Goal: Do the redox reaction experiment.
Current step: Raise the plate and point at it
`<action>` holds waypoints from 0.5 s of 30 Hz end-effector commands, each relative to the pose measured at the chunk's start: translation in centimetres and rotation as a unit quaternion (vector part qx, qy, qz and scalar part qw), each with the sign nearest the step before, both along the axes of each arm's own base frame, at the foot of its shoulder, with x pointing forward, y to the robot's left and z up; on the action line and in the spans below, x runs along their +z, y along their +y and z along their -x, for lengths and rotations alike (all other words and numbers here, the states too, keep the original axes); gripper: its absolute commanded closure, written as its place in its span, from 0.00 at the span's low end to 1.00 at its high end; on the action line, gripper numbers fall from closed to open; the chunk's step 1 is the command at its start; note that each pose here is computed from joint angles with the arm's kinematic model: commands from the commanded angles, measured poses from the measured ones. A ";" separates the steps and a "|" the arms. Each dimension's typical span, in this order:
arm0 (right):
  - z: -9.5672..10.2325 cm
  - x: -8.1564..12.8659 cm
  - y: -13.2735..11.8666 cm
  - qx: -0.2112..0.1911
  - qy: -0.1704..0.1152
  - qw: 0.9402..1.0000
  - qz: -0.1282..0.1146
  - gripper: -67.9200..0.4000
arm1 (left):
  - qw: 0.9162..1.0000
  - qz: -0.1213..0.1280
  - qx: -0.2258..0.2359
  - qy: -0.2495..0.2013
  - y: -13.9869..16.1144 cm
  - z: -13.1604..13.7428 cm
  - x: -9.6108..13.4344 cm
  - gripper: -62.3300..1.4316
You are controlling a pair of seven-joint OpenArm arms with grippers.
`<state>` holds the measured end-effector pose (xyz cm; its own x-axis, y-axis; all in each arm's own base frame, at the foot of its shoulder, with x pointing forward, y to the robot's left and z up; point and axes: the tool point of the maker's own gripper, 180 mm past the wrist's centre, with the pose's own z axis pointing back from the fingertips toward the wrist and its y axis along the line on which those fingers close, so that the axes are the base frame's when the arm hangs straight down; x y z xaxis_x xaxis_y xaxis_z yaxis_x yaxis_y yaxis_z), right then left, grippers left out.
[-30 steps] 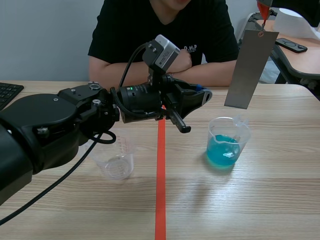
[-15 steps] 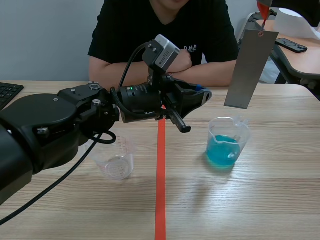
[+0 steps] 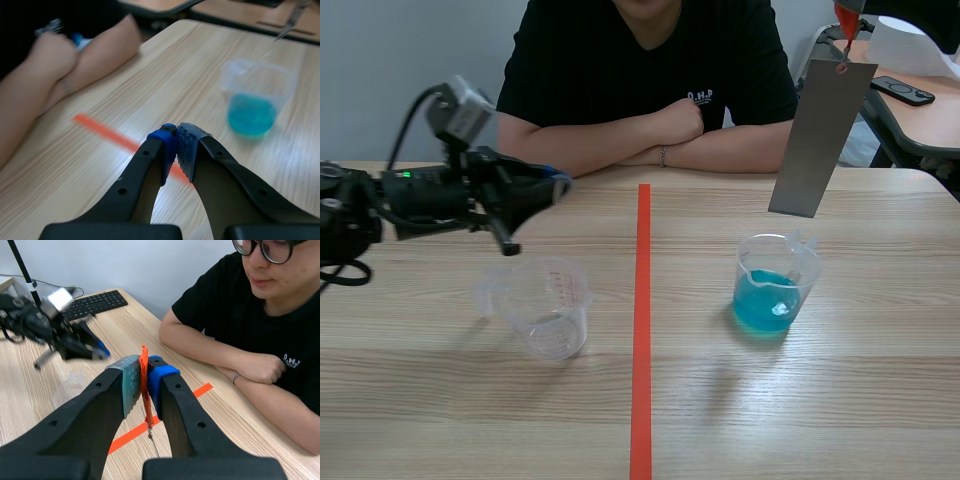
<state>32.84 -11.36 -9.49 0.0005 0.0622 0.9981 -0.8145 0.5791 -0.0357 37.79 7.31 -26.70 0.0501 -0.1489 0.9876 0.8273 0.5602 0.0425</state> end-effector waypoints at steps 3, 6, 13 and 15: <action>0.0 1.6 -0.2 0.003 -0.022 1.000 -0.007 0.97 | 0.999 0.005 0.034 -0.015 5.8 0.5 1.7 0.94; 0.0 1.6 -0.2 0.003 -0.022 1.000 -0.007 0.97 | 0.998 -0.001 0.067 -0.014 10.7 2.0 2.0 0.94; 0.0 1.6 -0.2 0.003 -0.022 1.000 -0.008 0.97 | 0.993 -0.017 0.117 0.012 18.1 7.5 0.9 0.94; 0.0 1.6 -0.2 0.003 -0.022 1.000 -0.009 0.97 | 0.991 -0.013 0.130 0.021 19.4 9.2 0.4 0.94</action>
